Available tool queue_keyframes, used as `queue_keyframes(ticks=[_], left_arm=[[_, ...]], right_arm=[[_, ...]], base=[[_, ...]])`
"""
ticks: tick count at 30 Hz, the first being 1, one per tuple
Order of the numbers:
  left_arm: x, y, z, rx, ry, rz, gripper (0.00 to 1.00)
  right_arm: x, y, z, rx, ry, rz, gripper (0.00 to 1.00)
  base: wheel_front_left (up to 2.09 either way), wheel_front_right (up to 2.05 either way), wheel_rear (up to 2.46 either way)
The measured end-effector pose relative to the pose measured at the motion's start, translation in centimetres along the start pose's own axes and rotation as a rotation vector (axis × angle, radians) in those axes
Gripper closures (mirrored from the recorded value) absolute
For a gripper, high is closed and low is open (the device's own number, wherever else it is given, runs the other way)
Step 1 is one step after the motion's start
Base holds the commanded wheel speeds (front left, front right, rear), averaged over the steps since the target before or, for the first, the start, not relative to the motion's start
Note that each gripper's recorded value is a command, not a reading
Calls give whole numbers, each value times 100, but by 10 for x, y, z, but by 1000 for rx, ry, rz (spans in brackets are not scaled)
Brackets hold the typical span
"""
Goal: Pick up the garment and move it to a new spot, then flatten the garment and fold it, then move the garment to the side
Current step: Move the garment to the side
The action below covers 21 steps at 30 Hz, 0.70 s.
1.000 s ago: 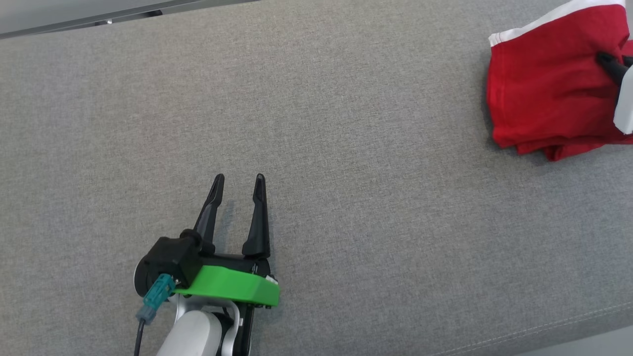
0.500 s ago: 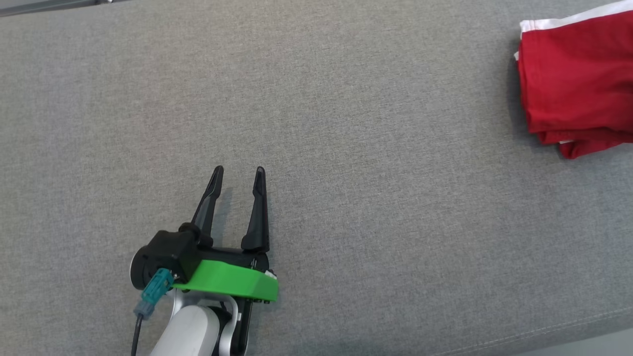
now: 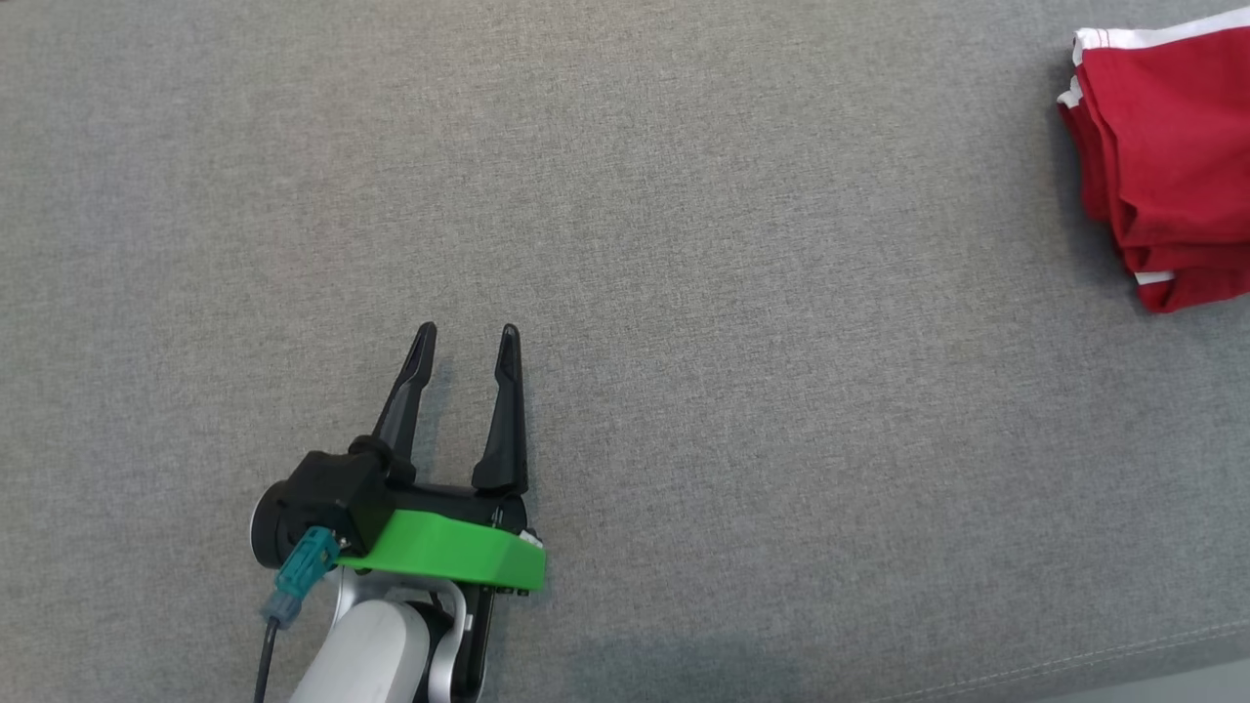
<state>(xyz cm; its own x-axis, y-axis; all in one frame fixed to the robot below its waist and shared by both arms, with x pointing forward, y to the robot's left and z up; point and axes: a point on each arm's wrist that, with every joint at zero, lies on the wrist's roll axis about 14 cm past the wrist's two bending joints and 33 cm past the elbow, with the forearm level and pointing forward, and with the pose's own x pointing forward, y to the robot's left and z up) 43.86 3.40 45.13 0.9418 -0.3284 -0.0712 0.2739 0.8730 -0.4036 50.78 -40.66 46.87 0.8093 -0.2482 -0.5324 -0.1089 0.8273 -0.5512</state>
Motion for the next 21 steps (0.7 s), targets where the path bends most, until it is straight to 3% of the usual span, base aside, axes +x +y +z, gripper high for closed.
queue_keyframes(ticks=[1,12,21], left_arm=[[0,0,0,0,0,0,0],[2,-2,-1,6,4,-7,0],[1,-8,7,18,-11,-21,0]], right_arm=[[0,0,0,0,0,0,0],[-1,3,-20,20,13,-18,0],[-11,-8,10,87,-106,-49,0]], base=[[0,0,0],[0,0,0],[0,0,0]])
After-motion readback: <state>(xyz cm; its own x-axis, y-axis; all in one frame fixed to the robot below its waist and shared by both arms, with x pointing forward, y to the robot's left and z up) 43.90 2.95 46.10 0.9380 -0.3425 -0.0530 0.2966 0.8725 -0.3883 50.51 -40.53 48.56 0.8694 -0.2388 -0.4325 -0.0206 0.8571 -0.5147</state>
